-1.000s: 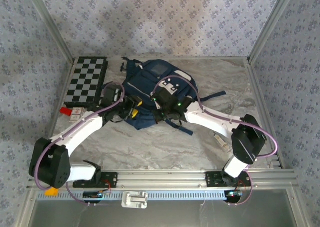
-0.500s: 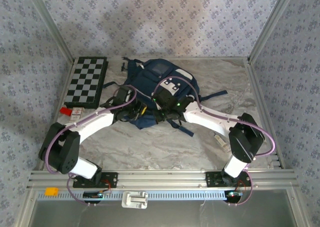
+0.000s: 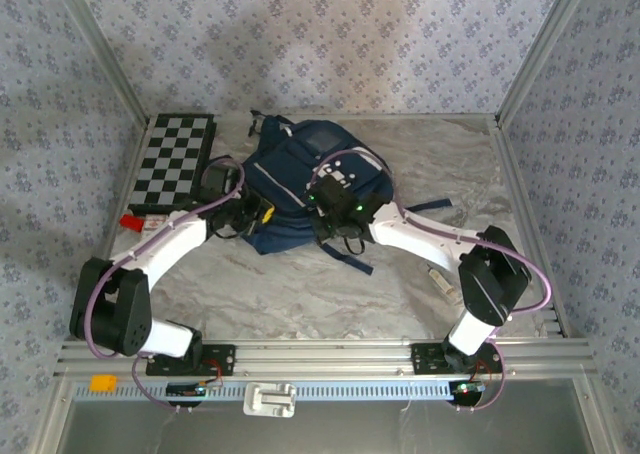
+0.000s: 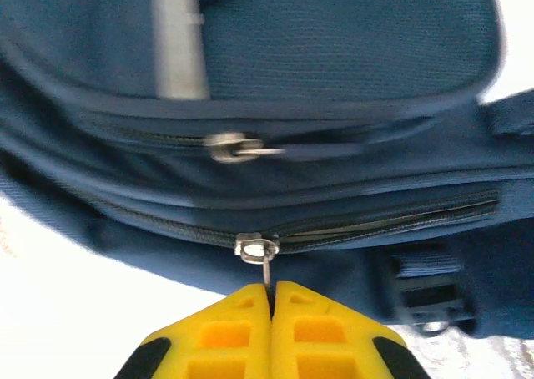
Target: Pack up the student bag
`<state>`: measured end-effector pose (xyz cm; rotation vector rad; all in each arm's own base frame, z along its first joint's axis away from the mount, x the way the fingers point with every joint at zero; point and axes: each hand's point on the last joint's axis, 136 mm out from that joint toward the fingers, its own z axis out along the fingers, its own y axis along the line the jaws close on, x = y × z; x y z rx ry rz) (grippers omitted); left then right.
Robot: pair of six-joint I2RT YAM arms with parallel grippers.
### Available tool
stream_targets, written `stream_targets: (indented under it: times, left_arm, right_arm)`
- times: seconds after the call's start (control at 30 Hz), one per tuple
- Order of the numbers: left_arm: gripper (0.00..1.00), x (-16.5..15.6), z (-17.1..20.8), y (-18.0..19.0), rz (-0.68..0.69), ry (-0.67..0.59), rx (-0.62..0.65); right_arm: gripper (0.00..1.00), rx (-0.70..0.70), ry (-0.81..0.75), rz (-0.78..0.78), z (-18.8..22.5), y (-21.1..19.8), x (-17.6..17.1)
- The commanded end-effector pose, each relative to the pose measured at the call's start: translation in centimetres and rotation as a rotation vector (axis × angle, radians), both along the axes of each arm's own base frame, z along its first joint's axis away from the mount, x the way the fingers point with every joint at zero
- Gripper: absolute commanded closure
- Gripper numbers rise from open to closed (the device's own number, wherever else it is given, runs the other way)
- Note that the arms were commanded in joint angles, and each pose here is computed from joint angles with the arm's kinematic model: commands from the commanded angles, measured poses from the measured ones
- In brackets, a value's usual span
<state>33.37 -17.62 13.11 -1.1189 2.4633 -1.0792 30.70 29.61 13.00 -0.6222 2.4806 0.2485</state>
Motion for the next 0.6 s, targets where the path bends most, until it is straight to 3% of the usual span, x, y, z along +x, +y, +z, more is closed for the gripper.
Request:
stream_targets:
  times: [0.0,0.17,0.3,0.33,0.43,0.5,0.57]
  left_arm:
    - [1.00,1.9,1.5,3.9,0.078,-0.084,0.068]
    - [1.00,2.1,1.4,4.7,0.045,-0.072,0.050]
    - [1.00,2.4,2.0,3.2,-0.036,-0.092,0.025]
    - [0.92,2.4,2.2,2.9,-0.054,-0.097,0.015]
    - [0.60,1.7,2.8,2.4,-0.086,-0.115,0.002]
    - [0.53,1.0,3.1,2.9,-0.067,-0.141,0.030]
    - [0.51,0.4,3.0,3.7,-0.038,-0.150,0.069]
  right_arm:
    - [1.00,-0.176,0.028,-0.135,-0.9,-7.4,0.5]
    - [1.00,-0.250,0.032,-0.191,-1.4,-10.2,1.4]
    - [1.00,-0.097,0.049,-0.105,0.0,-6.7,0.7]
    - [1.00,-0.072,0.050,-0.094,0.5,-5.9,0.5]
    - [0.70,0.047,0.101,-0.073,2.3,-3.6,-0.1]
    - [0.58,0.151,0.132,-0.140,3.6,-3.2,1.0]
    - [0.53,0.262,0.188,-0.190,3.8,-2.3,2.4]
